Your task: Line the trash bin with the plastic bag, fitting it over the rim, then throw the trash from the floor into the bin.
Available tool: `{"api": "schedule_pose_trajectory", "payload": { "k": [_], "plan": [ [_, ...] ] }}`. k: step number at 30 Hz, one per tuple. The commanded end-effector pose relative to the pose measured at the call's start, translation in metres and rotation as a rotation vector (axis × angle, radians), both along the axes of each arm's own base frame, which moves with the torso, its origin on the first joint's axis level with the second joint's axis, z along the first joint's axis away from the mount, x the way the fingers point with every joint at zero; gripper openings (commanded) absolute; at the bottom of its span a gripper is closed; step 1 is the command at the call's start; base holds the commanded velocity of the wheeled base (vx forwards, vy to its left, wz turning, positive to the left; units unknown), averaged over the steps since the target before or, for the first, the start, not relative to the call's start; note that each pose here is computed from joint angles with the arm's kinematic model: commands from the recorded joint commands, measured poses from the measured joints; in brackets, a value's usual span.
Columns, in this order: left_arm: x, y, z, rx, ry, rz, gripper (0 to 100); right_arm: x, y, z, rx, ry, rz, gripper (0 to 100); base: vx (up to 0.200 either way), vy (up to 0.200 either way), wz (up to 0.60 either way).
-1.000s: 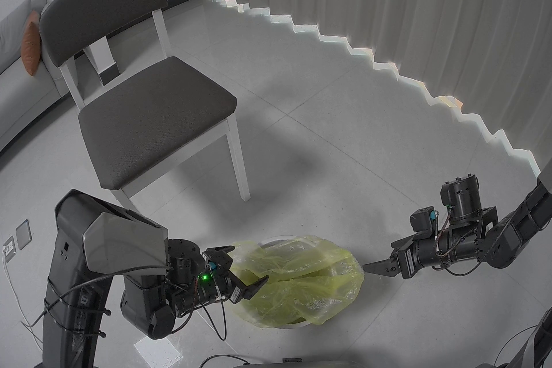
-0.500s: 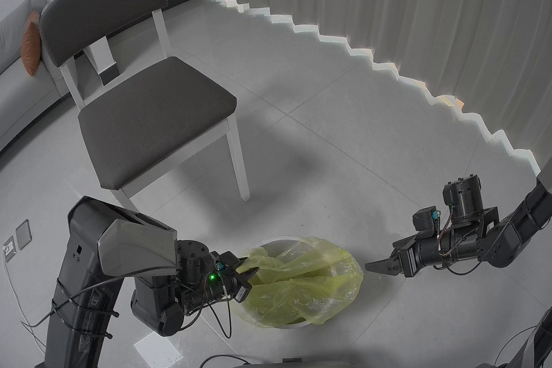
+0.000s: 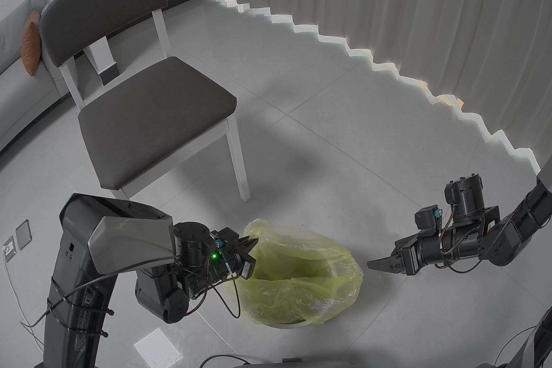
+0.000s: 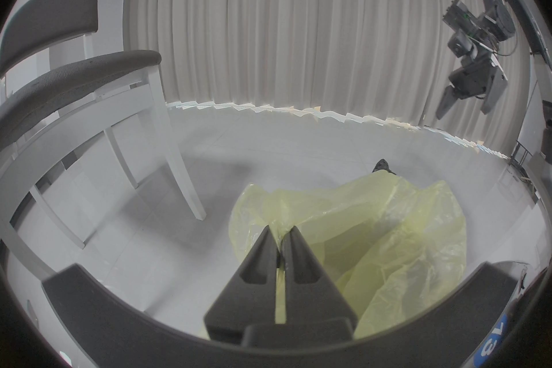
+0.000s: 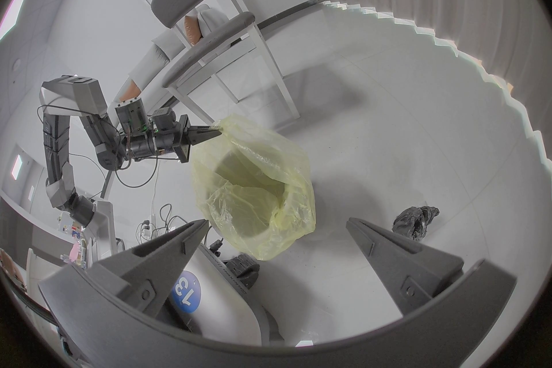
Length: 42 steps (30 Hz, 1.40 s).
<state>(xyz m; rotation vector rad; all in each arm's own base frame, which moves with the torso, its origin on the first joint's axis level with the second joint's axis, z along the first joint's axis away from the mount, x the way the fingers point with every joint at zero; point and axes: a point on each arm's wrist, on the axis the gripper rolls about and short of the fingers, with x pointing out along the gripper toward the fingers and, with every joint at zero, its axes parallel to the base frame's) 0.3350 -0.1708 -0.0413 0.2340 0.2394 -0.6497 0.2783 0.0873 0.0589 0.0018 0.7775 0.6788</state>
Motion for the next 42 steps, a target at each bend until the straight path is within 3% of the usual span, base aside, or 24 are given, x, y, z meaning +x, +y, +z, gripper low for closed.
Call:
{"api": "schedule_pose_trajectory", "payload": {
  "k": [1, 8, 14, 22, 23, 31, 42],
  "plan": [
    [0.016, 0.001, 0.008, -0.012, -0.023, 0.03, 0, 0.002, -0.001, -0.003, -0.003, 0.01, -0.003, 100, 0.0, 0.0, 0.0],
    [0.037, -0.008, -0.002, -0.058, 0.028, 0.073, 0, 0.003, -0.003, -0.008, -0.006, 0.02, -0.011, 100, 0.0, 0.0, 0.0],
    [0.051, -0.012, -0.013, -0.029, 0.084, 0.098, 0, 0.006, -0.005, -0.01, -0.006, 0.02, -0.022, 100, 0.0, 0.0, 0.0],
    [0.056, -0.019, -0.014, -0.054, 0.083, 0.117, 0, 0.008, -0.008, -0.013, -0.007, 0.026, -0.031, 100, 0.0, 0.0, 0.0],
    [0.056, -0.019, -0.014, -0.054, 0.083, 0.117, 100, 0.008, -0.008, -0.013, -0.007, 0.026, -0.031, 100, 0.0, 0.0, 0.0],
    [0.04, -0.013, -0.002, -0.109, 0.1, 0.157, 100, 0.009, -0.007, -0.014, -0.009, 0.031, -0.033, 100, 0.0, 0.0, 0.0],
    [0.002, 0.023, 0.018, -0.146, 0.114, 0.211, 100, 0.051, 0.01, -0.038, -0.029, 0.04, -0.024, 100, 0.0, 0.0, 0.0]
  ]
}}
